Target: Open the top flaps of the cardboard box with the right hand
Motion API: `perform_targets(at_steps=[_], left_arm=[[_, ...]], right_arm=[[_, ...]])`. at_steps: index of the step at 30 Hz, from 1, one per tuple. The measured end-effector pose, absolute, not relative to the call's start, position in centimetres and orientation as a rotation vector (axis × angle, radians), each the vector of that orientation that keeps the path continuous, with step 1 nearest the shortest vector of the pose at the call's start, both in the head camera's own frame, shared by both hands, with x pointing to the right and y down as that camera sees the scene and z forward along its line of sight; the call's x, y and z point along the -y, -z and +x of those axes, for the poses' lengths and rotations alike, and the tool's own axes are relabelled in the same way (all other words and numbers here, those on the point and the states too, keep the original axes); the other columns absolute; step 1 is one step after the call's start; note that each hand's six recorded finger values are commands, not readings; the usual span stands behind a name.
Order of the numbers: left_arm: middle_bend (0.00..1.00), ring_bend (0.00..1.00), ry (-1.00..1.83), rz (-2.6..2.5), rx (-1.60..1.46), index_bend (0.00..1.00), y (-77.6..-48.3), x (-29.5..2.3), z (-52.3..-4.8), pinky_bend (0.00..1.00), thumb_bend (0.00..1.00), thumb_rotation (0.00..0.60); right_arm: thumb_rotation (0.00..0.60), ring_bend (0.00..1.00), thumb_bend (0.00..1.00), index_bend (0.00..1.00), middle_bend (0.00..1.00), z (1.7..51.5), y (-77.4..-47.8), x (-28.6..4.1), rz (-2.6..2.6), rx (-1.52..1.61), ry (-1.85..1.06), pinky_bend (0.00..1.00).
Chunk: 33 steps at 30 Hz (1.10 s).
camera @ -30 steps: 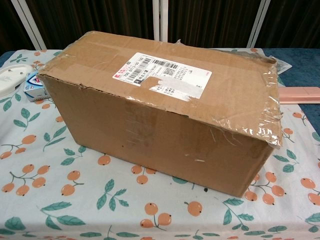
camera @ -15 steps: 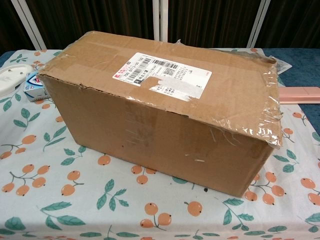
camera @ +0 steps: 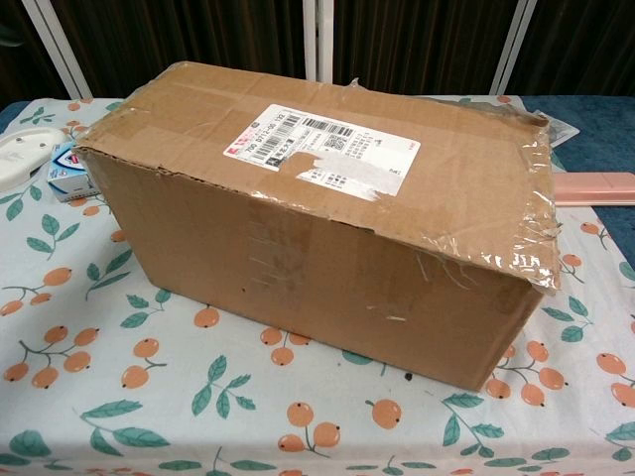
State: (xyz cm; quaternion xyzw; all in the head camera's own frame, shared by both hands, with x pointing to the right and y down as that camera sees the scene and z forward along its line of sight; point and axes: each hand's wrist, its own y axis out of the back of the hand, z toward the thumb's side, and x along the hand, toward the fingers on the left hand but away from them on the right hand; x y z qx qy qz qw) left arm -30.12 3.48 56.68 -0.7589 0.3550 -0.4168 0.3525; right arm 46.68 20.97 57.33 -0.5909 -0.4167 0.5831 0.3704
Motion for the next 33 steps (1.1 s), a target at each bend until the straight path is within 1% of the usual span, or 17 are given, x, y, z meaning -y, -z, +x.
perform_targets(at_steps=[1, 2, 3, 4, 5, 7, 8, 10, 12, 18, 27, 33], left_arm=[[0.24, 0.16, 1.063, -1.993, -0.916, 0.23, -56.8, -2.9, -29.0, 0.23, 0.0, 0.596], [0.25, 0.16, 1.045, -2.023, -0.914, 0.24, -57.0, -2.4, -27.9, 0.23, 0.0, 0.569], [0.27, 0.16, 1.021, -2.06, -0.916, 0.26, -57.3, -1.9, -26.5, 0.22, 0.0, 0.51], [0.29, 0.16, 1.002, -2.085, -0.918, 0.28, -57.5, -1.7, -25.5, 0.22, 0.0, 0.412], [0.31, 0.16, 0.982, -2.108, -0.92, 0.3, -57.7, -1.5, -24.5, 0.21, 0.0, 0.292], [0.32, 0.16, 0.941, -2.157, -0.911, 0.32, -58.2, -1.3, -22.5, 0.2, 0.0, 0.173], [0.32, 0.15, 0.932, -2.176, -0.899, 0.32, -58.4, -1.3, -21.8, 0.2, 0.0, 0.131], [0.32, 0.15, 0.916, -2.21, -0.858, 0.33, -58.9, -1.3, -20.2, 0.19, 0.0, 0.079], [0.33, 0.15, 0.906, -2.239, -0.812, 0.33, -59.3, -1.5, -18.8, 0.18, 0.0, 0.053], [0.33, 0.14, 0.93, -2.286, -0.717, 0.33, -60.8, -2.3, -16.7, 0.18, 0.0, 0.038], [0.35, 0.14, 0.972, -2.302, -0.672, 0.33, -62.2, -2.8, -16.3, 0.18, 0.0, 0.032], [0.4, 0.14, 0.982, -2.31, -0.653, 0.36, -62.5, -3.0, -16.2, 0.18, 0.0, 0.02]], right_arm=[[0.6, 0.0, 0.32, 0.0, 0.0, 46.8, -57.2, -21.0, -1.513, 1.074, -1.495, 0.0], [0.6, 0.0, 0.32, 0.0, 0.0, 46.9, -57.1, -21.0, -1.51, 1.081, -1.493, 0.0], [0.6, 0.0, 0.32, 0.0, 0.0, 47.0, -57.0, -21.1, -1.507, 1.087, -1.494, 0.0], [0.6, 0.0, 0.32, 0.0, 0.0, 47.1, -56.9, -21.2, -1.503, 1.091, -1.495, 0.0], [0.6, 0.0, 0.32, 0.0, 0.0, 47.3, -56.9, -21.2, -1.499, 1.095, -1.498, 0.0], [0.6, 0.0, 0.32, 0.0, 0.0, 47.5, -56.8, -21.3, -1.494, 1.101, -1.503, 0.0], [0.6, 0.0, 0.32, 0.0, 0.0, 47.6, -56.8, -21.3, -1.492, 1.105, -1.505, 0.0], [0.6, 0.0, 0.32, 0.0, 0.0, 47.8, -56.8, -21.3, -1.49, 1.108, -1.506, 0.0], [0.6, 0.0, 0.32, 0.0, 0.0, 47.8, -56.8, -21.3, -1.491, 1.109, -1.506, 0.0], [0.6, 0.0, 0.32, 0.0, 0.0, 48.0, -56.8, -21.1, -1.491, 1.114, -1.507, 0.0], [0.6, 0.0, 0.32, 0.0, 0.0, 48.2, -57.1, -20.9, -1.489, 1.12, -1.515, 0.0], [0.6, 0.0, 0.32, 0.0, 0.0, 48.3, -57.3, -20.8, -1.487, 1.126, -1.519, 0.0]])
